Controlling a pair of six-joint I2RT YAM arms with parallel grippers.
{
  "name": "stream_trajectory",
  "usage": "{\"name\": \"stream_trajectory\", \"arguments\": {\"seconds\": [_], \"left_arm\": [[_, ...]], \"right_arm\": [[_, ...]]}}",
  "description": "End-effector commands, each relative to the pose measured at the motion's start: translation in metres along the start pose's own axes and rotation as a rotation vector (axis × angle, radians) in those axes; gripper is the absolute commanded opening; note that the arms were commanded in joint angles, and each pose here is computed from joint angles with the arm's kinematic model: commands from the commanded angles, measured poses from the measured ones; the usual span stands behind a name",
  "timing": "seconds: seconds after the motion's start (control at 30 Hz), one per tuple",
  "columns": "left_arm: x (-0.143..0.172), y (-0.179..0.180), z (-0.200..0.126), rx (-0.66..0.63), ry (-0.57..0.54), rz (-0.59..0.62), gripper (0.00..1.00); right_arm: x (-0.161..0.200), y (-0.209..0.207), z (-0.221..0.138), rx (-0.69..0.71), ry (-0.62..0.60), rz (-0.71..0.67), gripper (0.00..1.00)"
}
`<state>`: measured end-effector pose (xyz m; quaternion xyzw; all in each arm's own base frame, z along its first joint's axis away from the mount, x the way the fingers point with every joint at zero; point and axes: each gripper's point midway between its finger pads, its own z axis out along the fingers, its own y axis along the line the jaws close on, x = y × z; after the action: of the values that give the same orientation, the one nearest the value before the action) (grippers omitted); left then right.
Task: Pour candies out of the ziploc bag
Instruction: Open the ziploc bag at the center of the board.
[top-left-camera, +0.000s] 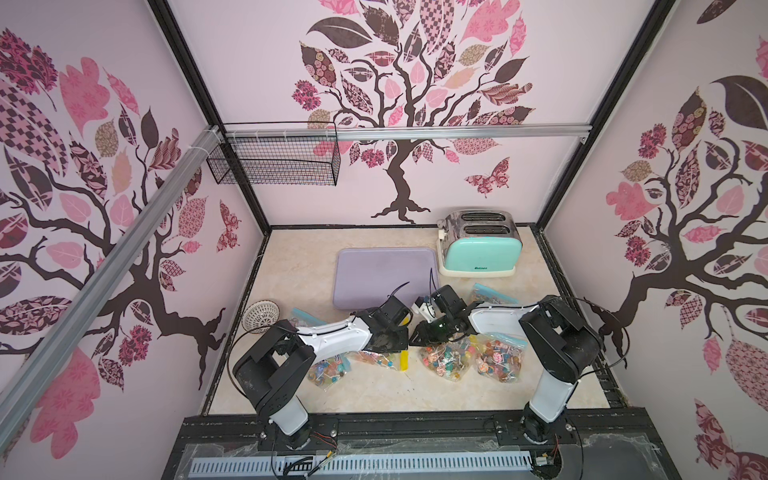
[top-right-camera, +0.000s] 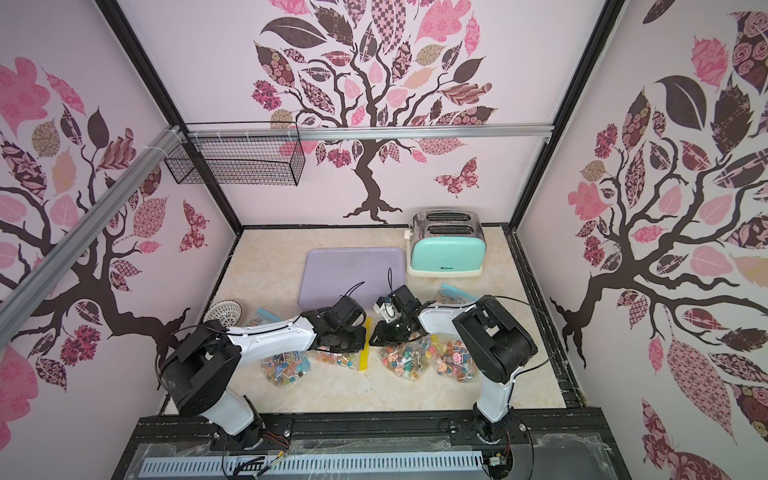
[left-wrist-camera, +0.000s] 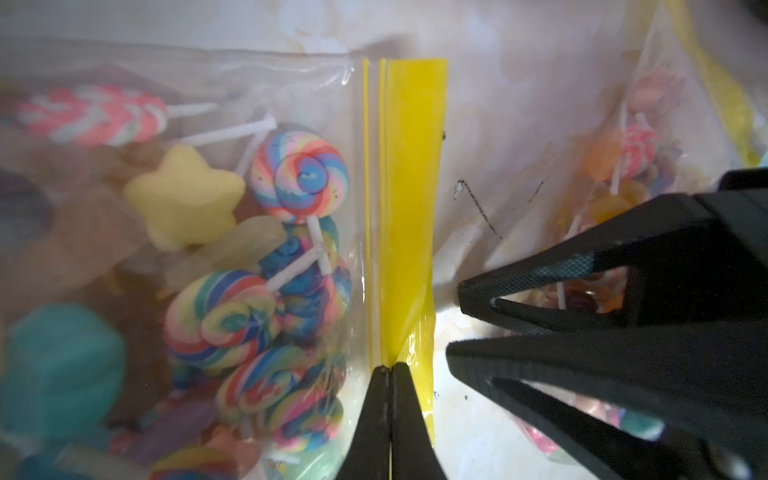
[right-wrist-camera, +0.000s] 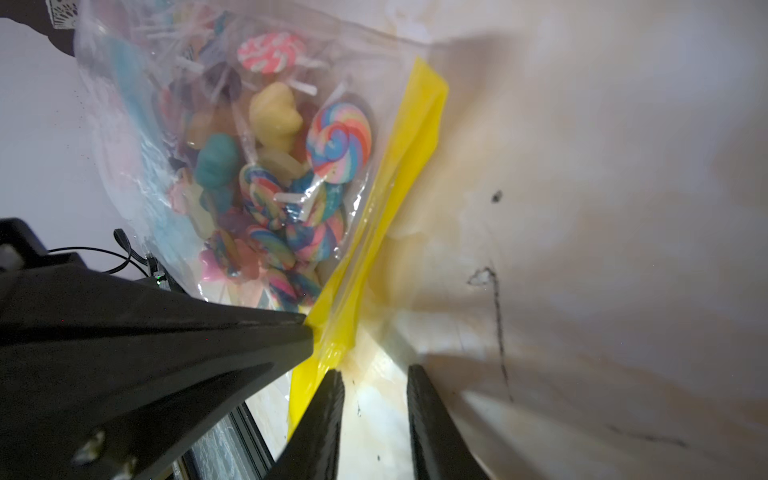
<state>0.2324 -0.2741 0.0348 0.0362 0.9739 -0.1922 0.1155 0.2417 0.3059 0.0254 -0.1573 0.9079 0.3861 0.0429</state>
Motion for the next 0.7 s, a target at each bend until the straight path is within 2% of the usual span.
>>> {"name": "stream_trajectory", "arguments": {"seconds": [0.0,0.67], "left_arm": [[-0.003,0.005,-0.004,-0.007,-0.023,-0.002,0.00],[-0.001,0.006,-0.001,0.001,-0.019,-0.003,0.00]], "right_arm": [[-0.003,0.000,0.007,-0.004,0.011,0.015,0.30],[-0.006,-0.002,0.019,-0.026,0.024,0.065,0.27]]}}
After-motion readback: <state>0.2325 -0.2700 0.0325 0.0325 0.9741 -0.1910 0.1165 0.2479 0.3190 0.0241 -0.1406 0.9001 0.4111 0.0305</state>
